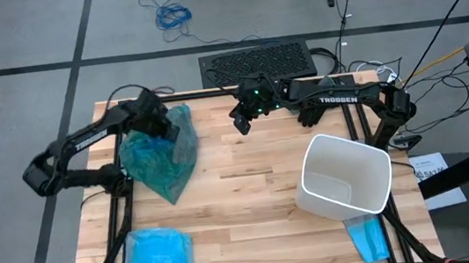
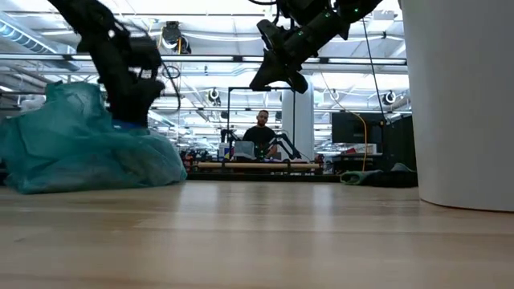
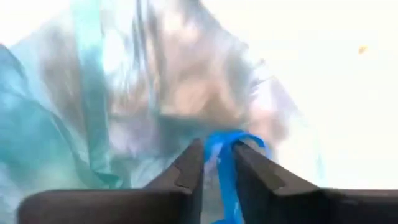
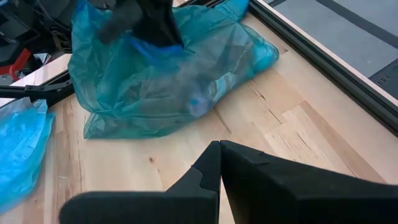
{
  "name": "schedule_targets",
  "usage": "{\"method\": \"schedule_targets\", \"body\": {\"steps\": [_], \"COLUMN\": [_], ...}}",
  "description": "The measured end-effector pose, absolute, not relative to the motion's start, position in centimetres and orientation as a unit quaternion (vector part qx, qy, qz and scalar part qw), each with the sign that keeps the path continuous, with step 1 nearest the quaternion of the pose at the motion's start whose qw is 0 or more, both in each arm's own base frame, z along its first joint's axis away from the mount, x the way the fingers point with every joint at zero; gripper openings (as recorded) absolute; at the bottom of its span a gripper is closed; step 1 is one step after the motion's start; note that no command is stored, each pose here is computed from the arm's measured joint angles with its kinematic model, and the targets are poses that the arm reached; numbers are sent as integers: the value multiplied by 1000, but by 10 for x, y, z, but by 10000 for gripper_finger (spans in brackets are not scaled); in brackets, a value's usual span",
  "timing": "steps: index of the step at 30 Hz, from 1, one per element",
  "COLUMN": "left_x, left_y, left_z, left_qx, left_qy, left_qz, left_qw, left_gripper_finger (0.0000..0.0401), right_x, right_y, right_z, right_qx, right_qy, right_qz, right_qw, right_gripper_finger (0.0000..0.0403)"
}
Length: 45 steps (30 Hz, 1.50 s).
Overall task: Place trash/remove bag and relplace
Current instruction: Close the blue trash bag, then insert the new blue trash bag into the trash bin
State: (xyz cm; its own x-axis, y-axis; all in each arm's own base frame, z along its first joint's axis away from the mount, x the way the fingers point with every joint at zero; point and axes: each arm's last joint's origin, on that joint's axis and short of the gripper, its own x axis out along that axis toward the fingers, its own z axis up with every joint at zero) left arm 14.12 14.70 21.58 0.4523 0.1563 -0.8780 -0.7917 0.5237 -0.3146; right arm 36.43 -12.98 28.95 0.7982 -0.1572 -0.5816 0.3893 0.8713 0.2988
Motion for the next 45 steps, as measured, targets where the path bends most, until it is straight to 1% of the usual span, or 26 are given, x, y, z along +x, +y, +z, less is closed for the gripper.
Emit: {"method": "schedule_targets", "body": {"steps": [5, 9, 12, 14, 21, 25, 27, 32, 34, 36, 40, 45], "left_x": [138, 133, 128, 123, 101, 97, 95, 83, 77, 72, 46, 14], "left_y": [144, 138, 132, 127, 111, 104, 100, 72, 57, 45, 17, -7], "left_z": [254, 283, 306, 317, 340, 349, 353, 366, 369, 371, 374, 375], "left_qx": [-349, -338, -323, -316, -285, -290, -298, -336, -353, -376, -415, -463], "left_qy": [379, 360, 346, 350, 430, 444, 441, 423, 412, 405, 381, 329], "left_qz": [316, 316, 313, 317, 367, 363, 347, 246, 201, 172, 148, 147], "left_qw": [796, 810, 823, 823, 774, 766, 772, 805, 815, 815, 813, 810], "left_gripper_finger": [129, 164, 183, 190, 195, 195, 195, 195, 193, 190, 189, 189], "right_x": [364, 364, 365, 366, 369, 370, 370, 362, 353, 341, 311, 282], "right_y": [-130, -130, -129, -128, -125, -121, -118, -97, -86, -76, -64, -51], "right_z": [290, 290, 290, 292, 296, 299, 303, 334, 351, 368, 393, 401], "right_qx": [207, 208, 212, 222, 260, 288, 298, 272, 256, 243, 230, 208], "right_qy": [281, 281, 279, 270, 254, 248, 238, 192, 169, 146, 139, 180], "right_qz": [-148, -146, -137, -120, -43, 16, 44, 57, 46, 32, -2, -27], "right_qw": [925, 925, 927, 929, 931, 925, 923, 941, 950, 958, 963, 961], "right_gripper_finger": [0, 3, 16, 30, 94, 125, 134, 141, 141, 140, 131, 124]}}
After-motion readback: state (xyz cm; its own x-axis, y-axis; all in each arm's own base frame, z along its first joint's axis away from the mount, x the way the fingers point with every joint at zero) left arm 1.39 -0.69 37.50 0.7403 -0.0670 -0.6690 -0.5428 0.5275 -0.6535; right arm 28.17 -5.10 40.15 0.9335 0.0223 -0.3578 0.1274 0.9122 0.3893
